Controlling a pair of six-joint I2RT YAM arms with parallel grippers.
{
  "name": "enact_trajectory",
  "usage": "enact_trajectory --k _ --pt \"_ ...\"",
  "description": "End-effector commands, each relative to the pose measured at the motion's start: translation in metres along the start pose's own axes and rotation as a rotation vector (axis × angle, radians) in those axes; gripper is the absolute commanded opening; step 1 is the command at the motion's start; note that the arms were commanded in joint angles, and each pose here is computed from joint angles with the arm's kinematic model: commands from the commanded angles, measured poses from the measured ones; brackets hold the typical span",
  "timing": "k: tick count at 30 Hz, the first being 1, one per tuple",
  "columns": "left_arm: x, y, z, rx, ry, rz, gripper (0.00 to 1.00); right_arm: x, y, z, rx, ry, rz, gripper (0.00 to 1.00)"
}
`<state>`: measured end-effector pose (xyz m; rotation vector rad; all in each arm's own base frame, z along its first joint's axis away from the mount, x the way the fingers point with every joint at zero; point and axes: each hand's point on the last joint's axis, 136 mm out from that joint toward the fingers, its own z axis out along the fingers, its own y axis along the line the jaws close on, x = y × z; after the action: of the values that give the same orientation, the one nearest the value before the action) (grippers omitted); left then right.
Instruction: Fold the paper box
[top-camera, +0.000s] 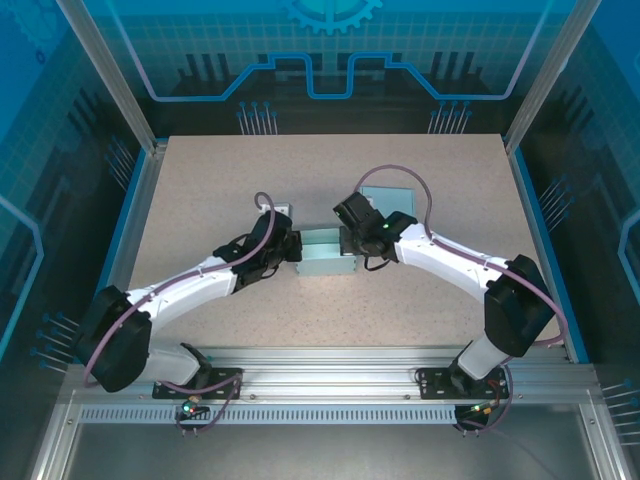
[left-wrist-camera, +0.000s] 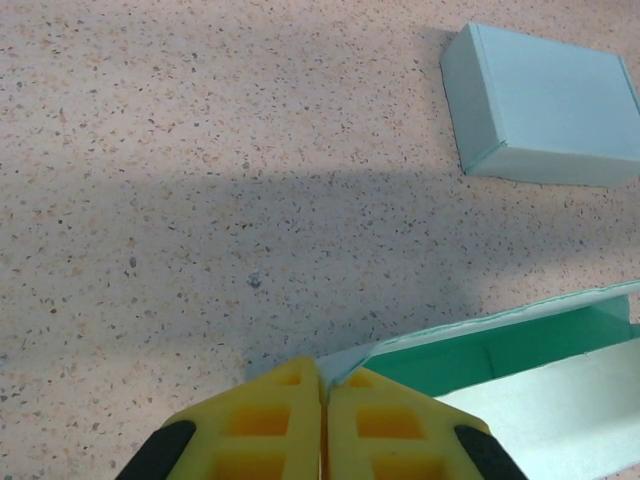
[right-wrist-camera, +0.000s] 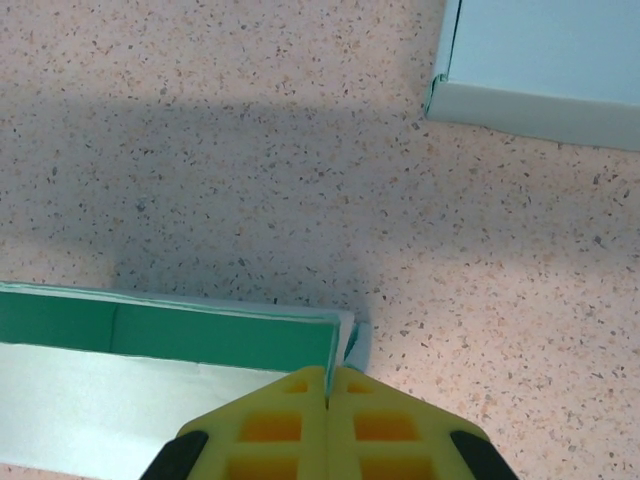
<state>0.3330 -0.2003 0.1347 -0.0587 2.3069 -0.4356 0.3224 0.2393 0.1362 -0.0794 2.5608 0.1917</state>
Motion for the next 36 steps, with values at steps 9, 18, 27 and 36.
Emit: enact_trajectory --k 9,18,27,36 --pt "0.006 -0.021 -0.003 0.108 -0.021 -0.046 0.09 0.013 0.028 0.005 -0.071 -0.001 -0.034 0.00" --pt "0.015 -0.009 0.004 0.056 -0.018 -0.029 0.05 0.023 0.023 0.006 -0.065 0.002 -0.033 0.00" --pt "0.017 0.001 0.005 -0.006 -0.025 0.024 0.01 0.026 0.017 0.006 -0.044 -0.007 -0.035 0.00" --pt "0.012 0.004 0.001 -0.020 -0.053 0.045 0.00 0.030 0.014 0.008 -0.037 -0.003 -0.036 0.00"
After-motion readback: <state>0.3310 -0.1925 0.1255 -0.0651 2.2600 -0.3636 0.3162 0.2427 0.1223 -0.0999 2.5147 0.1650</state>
